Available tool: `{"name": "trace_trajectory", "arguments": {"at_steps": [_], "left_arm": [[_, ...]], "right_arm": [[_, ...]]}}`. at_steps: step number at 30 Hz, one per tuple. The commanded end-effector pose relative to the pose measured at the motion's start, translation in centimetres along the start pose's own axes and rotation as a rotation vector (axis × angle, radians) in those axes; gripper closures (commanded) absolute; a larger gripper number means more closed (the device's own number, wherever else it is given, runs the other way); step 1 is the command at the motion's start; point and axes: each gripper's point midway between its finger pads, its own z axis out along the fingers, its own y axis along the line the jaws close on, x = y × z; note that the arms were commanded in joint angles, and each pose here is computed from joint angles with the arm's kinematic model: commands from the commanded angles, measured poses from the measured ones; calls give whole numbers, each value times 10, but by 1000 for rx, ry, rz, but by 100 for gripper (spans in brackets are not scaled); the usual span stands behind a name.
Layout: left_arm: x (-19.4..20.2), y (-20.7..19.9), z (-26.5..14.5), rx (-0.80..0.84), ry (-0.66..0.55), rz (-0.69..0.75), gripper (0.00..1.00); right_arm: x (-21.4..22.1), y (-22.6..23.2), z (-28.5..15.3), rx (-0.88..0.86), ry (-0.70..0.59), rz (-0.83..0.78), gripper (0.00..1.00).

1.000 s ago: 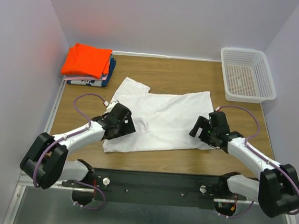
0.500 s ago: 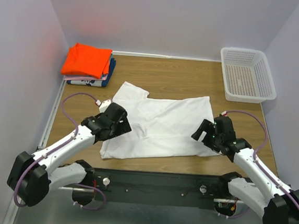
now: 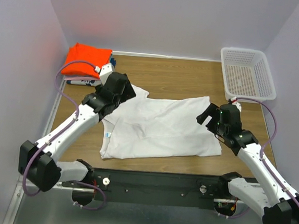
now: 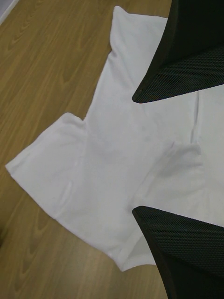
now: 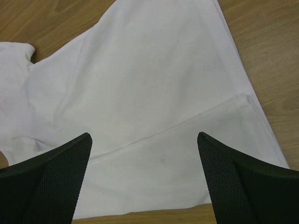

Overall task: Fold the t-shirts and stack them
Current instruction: Fold the tshirt

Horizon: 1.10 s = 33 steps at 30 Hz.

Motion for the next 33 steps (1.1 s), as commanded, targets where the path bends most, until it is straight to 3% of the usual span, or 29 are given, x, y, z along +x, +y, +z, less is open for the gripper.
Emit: {"name": "trace_trajectory", "arguments": {"at_steps": [1,7,12,18,19,20,23,26,33], "left_arm": [[-50,-14,30,-4,-90,54,2],[-96,-24,96,-93,-101,109,2],[-111,-23,151,-144,-66,149,2],[-84,-20,215,-183,38,208,5],[-80,-18,222,-187,50,210,9],[-69,-16,235,-191,89,216,20],[-48,-12,255,-187,147,246,32],[-27,-1,267,-213,201,250,36],[-8,18,280,-262,225,257,36]], "right_arm": [[-14,-1,-2,37,-49,1,0],[-20,-12,5,108,-77,-9,0],[-16,-26,16,184,-68,-35,0],[-15,-38,23,249,-72,-59,0],[-15,-39,25,260,-68,-63,0],[-14,-39,26,261,-64,-66,0],[-12,-42,30,276,-53,-76,0],[-9,-45,32,289,-43,-81,0],[-4,-47,36,296,-23,-89,0]]}}
